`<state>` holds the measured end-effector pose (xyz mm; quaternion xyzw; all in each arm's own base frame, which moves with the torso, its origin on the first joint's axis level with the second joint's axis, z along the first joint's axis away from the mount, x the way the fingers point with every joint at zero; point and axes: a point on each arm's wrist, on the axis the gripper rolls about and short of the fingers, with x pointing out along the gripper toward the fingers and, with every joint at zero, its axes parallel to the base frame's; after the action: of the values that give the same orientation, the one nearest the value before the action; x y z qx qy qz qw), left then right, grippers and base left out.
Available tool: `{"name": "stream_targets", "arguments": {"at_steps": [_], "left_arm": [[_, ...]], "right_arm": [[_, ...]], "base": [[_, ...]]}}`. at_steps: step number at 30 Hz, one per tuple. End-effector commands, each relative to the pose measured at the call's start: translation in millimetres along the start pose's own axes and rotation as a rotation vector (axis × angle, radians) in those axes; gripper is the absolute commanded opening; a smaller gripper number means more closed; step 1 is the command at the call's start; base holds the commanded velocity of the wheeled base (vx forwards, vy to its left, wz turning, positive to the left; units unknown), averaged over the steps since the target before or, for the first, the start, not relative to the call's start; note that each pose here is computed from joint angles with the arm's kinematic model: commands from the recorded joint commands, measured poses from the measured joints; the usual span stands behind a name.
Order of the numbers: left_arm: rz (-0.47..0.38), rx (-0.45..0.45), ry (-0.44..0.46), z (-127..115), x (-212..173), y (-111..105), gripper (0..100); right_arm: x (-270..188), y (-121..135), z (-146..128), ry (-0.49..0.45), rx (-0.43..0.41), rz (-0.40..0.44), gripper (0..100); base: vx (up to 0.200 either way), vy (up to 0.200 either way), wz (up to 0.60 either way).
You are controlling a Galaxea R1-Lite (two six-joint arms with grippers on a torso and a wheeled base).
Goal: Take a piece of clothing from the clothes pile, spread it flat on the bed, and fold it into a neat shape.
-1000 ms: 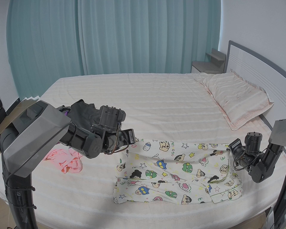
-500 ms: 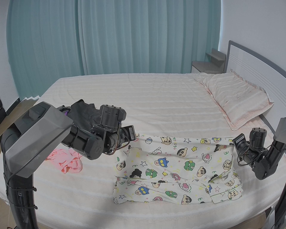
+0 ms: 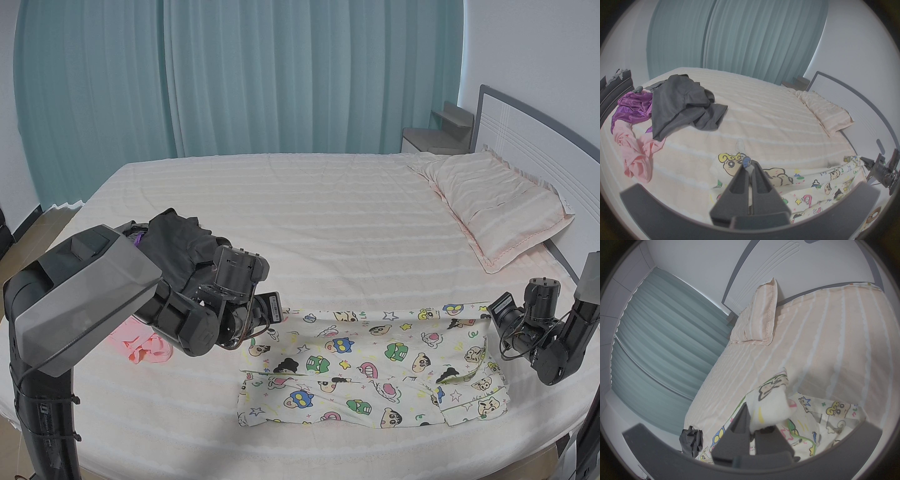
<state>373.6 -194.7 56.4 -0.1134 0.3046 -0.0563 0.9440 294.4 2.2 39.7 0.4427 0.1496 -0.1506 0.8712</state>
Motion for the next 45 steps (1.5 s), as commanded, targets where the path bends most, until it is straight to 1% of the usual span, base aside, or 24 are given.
{"name": "stream_targets", "arguments": {"at_steps": [1, 4, 9, 10, 14, 16, 19, 23, 27, 30, 31, 33, 34, 41, 45], "left_arm": [[0.026, 0.013, 0.050, -16.6, -1.1, 5.3, 0], [0.039, 0.009, 0.089, -30.0, -0.3, 7.5, 0], [0.052, 0.016, 0.129, -43.9, 2.2, 9.7, 0], [0.057, 0.021, 0.149, -51.5, 4.8, 9.3, 0], [0.067, -0.001, 0.179, -63.1, 9.7, 8.3, 0], [0.075, -0.013, 0.198, -68.9, 12.2, 9.1, 0], [0.092, -0.006, 0.230, -79.4, 15.6, 13.7, 0], [0.101, 0.000, 0.252, -85.9, 15.8, 16.3, 0], [0.111, 0.017, 0.294, -96.7, 11.3, 18.7, 0], [0.123, 0.023, 0.320, -99.2, 8.8, 20.7, 0], [0.123, 0.023, 0.320, -99.2, 8.8, 20.7, 100], [0.136, 0.031, 0.348, -102.1, 6.9, 20.9, 100], [0.137, 0.030, 0.353, -101.5, 5.7, 20.9, 100], [0.123, -0.048, 0.320, -85.0, -16.6, 18.4, 100], [0.126, -0.092, 0.280, -65.7, -37.6, 28.2, 100]], "right_arm": [[-3.4, -10.0, -5.5, 0.039, -0.020, -0.032, 0], [-4.4, -15.6, -9.3, 0.063, -0.030, -0.051, 0], [-4.9, -24.9, -15.7, 0.095, -0.056, -0.088, 0], [-4.0, -28.9, -18.5, 0.104, -0.066, -0.100, 0], [-3.6, -36.8, -24.0, 0.127, -0.077, -0.132, 0], [-5.7, -40.0, -25.3, 0.137, -0.094, -0.145, 0], [-10.1, -45.6, -28.4, 0.159, -0.131, -0.168, 0], [-10.8, -49.3, -30.7, 0.170, -0.145, -0.184, 0], [-8.7, -54.5, -34.6, 0.186, -0.145, -0.205, 0], [-9.3, -57.8, -36.7, 0.197, -0.147, -0.220, 0], [-9.3, -57.8, -36.7, 0.197, -0.147, -0.220, 0], [-11.9, -59.4, -37.4, 0.201, -0.148, -0.222, 0], [-12.8, -59.8, -37.5, 0.199, -0.147, -0.220, 100], [-20.2, -60.5, -33.9, 0.174, -0.142, -0.202, 100], [-25.7, -64.2, -26.0, 0.144, -0.124, -0.208, 100]], "base": [[0.000, 0.000, 0.00], [0.000, 0.000, 0.00], [0.000, 0.000, 0.00], [0.000, 0.000, 0.00], [0.000, 0.000, 0.00], [0.000, 0.000, 0.00], [0.000, 0.000, 0.00], [0.000, 0.000, 0.00], [0.000, 0.000, 0.00], [0.000, 0.000, 0.00], [0.000, 0.000, 0.00], [0.000, 0.000, 0.00], [0.000, 0.000, 0.00], [0.000, 0.000, 0.00], [0.000, 0.000, 0.00]]}}
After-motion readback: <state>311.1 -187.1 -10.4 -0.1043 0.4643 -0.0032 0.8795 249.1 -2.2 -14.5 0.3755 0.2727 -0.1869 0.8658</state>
